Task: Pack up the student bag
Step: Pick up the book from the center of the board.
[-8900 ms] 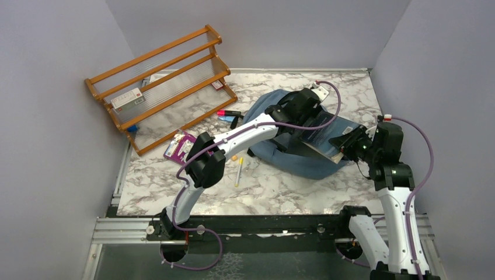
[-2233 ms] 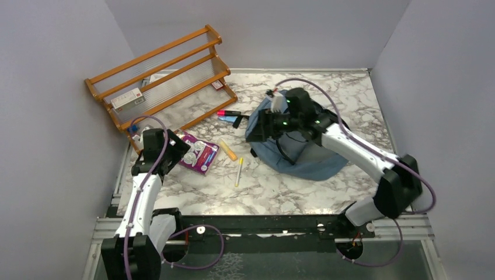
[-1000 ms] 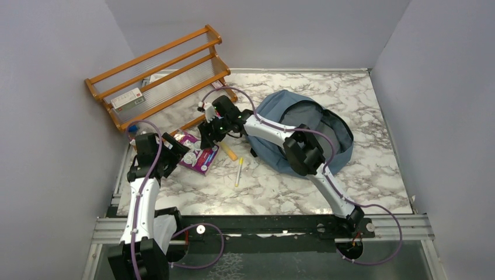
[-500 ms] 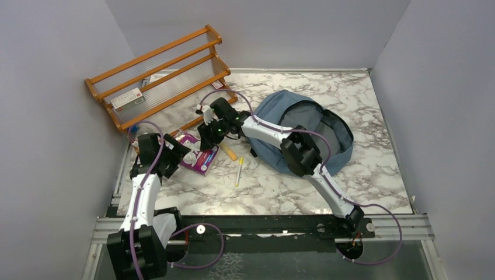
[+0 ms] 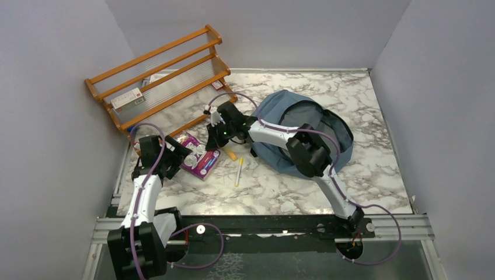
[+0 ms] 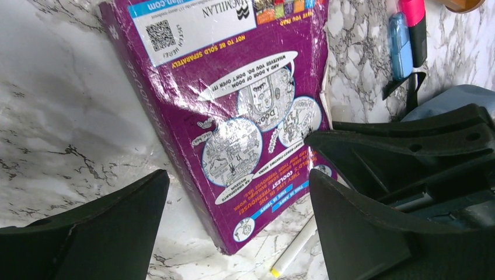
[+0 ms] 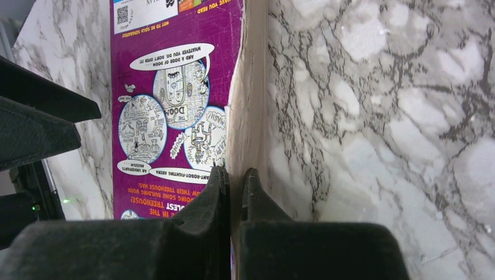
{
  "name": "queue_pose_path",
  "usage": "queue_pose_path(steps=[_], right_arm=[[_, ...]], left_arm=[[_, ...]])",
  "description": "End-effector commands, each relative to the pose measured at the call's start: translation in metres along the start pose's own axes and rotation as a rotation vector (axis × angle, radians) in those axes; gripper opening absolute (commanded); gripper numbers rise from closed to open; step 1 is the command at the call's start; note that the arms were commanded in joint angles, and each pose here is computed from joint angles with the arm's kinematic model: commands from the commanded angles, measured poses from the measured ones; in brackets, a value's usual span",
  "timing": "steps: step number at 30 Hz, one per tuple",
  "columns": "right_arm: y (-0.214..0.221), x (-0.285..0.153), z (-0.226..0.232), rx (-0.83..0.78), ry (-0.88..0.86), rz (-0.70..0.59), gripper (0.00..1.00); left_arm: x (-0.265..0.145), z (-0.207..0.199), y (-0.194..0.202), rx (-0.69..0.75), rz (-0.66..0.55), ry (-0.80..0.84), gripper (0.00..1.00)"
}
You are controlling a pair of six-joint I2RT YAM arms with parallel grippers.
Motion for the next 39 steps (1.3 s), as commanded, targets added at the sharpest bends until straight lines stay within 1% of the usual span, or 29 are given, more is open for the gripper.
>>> queue_pose_path(steps=[1,6,7,9,14,21,31,33,39], right_arm=[[0.033,-0.005,-0.009,0.078,0.124,0.062,0.01],[0.040,-0.029,-0.022,0.217,0.212,-0.004,0.01],[0.041,-0.034,-0.028,0.267,0.237,-0.012,0.01],[0.044,-0.039,-0.036,0.307,0.254,-0.018,0.01],[0.055,-0.043,-0.049,0.399,0.278,0.007,0.01],[0.073,-0.050,-0.069,0.556,0.261,0.021,0.01],[0.083,-0.051,-0.075,0.608,0.229,0.040,0.01],[0.084,-0.052,-0.076,0.614,0.223,0.038,0.01],[0.084,-0.055,-0.074,0.634,0.185,0.035,0.01]], left_arm=[[0.000,-0.003,-0.001,0.002,-0.011,0.046,0.90],[0.002,-0.003,0.004,-0.002,0.002,0.091,0.90],[0.003,-0.003,0.005,-0.004,0.006,0.097,0.90],[0.003,-0.002,0.007,-0.005,0.010,0.109,0.90],[0.007,-0.005,0.009,-0.002,0.025,0.157,0.90],[0.014,-0.005,0.015,-0.020,0.043,0.222,0.90],[0.029,-0.006,0.020,-0.076,0.033,0.305,0.89],[0.033,-0.007,0.020,-0.078,0.034,0.314,0.87],[0.046,-0.005,0.029,-0.107,0.069,0.309,0.76]])
Point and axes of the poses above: each gripper's point midway between its finger pads, its own x axis out along the fingers, its own z axis along the line the jaws close on, y = z × x, the point moved 8 cm from there along -x, back along the fingers, and after that the axes turned 6 degrees about x, right-handed, at the moved point
